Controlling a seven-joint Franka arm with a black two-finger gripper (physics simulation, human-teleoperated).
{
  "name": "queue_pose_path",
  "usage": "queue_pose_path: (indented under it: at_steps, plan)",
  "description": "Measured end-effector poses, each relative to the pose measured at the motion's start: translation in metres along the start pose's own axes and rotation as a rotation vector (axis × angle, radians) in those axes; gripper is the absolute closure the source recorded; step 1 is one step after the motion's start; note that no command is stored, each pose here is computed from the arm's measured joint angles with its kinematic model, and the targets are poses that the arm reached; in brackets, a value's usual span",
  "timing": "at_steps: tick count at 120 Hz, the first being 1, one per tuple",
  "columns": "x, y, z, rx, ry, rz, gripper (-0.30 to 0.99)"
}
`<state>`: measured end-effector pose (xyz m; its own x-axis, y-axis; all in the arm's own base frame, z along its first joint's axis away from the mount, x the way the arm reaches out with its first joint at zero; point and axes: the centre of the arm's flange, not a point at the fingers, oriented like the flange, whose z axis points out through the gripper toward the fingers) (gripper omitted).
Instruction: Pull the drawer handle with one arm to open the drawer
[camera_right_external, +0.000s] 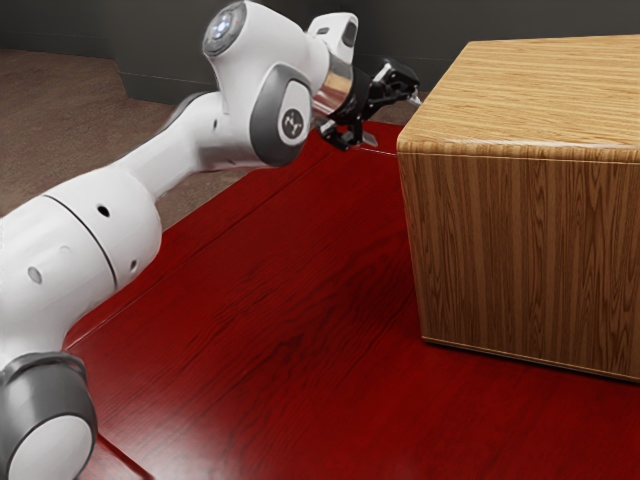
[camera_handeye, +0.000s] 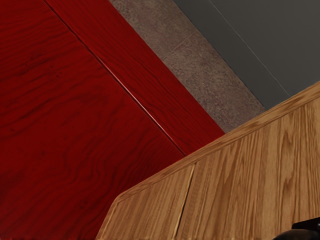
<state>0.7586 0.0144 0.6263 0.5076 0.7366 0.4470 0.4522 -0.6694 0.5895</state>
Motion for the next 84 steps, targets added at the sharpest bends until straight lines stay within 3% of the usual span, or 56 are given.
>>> queue_pose_path:
  at_steps: [39, 84]
  plan:
    - [-0.010, -0.006, 0.020, 0.053, -0.033, 0.000, 0.02]
    - [-0.002, -0.027, -0.029, 0.125, -0.052, -0.024, 0.02]
